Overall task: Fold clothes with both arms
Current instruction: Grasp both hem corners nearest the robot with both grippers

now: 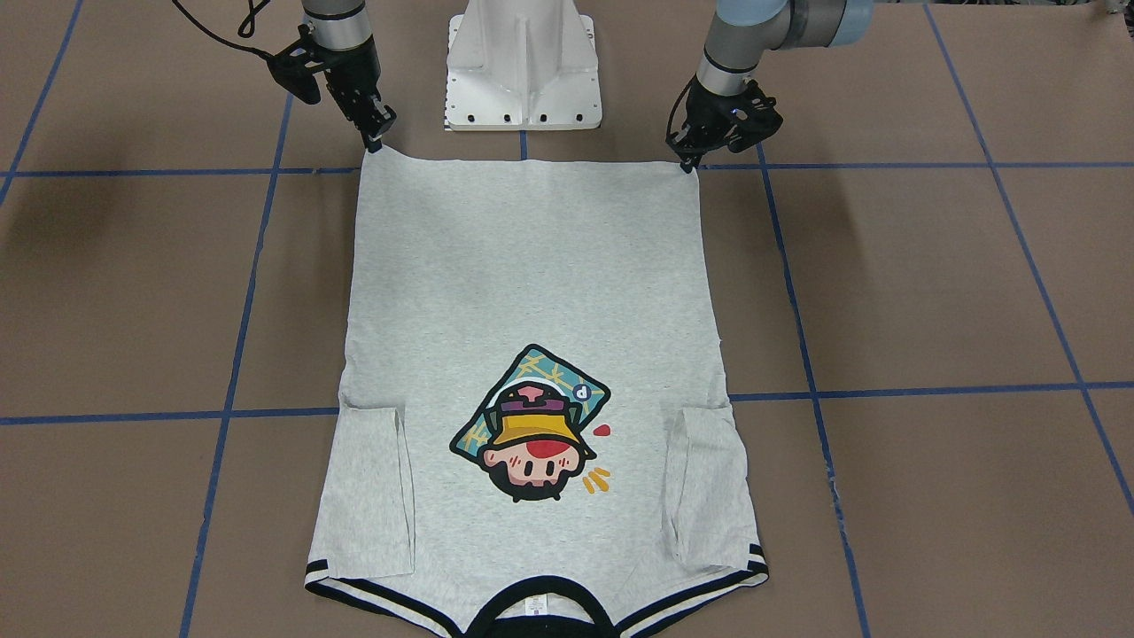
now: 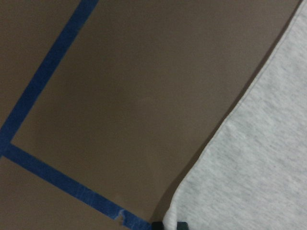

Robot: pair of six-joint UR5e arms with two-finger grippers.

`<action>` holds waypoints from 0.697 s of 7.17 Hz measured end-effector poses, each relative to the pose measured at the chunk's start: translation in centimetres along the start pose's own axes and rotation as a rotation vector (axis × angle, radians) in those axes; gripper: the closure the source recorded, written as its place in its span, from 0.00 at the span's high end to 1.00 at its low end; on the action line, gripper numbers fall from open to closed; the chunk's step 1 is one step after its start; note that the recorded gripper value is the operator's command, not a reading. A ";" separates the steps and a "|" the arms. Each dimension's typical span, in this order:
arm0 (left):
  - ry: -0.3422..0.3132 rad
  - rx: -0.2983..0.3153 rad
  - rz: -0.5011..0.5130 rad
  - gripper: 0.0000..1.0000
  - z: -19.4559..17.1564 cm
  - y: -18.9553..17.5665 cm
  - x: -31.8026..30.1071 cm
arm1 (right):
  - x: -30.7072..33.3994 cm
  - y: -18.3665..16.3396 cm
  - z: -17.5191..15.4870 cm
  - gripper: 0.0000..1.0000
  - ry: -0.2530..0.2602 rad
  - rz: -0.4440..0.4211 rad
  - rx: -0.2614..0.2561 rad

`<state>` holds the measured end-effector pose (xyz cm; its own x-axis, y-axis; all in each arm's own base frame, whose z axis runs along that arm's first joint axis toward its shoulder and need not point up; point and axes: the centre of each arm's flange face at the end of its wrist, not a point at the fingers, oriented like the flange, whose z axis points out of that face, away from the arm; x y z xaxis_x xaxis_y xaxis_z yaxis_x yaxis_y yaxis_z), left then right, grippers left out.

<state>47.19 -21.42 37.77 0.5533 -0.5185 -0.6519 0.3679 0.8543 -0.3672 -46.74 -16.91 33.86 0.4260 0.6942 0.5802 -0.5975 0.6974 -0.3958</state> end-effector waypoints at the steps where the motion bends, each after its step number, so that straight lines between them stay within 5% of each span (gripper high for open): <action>1: 0.000 -0.005 0.003 0.00 -0.6 0.3 0.1 | 0.0 0.0 0.0 0.00 -0.001 0.000 -0.001; 5: -0.009 -0.063 0.032 0.00 -5.4 2.6 -1.1 | 0.4 1.2 -2.5 0.00 -0.002 0.003 -0.037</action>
<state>43.50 -18.49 33.93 0.5708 -0.4911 -0.6580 0.3024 0.8708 -0.3876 -45.61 -15.30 31.85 0.4228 0.6958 0.5806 -0.5734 0.7015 -0.4232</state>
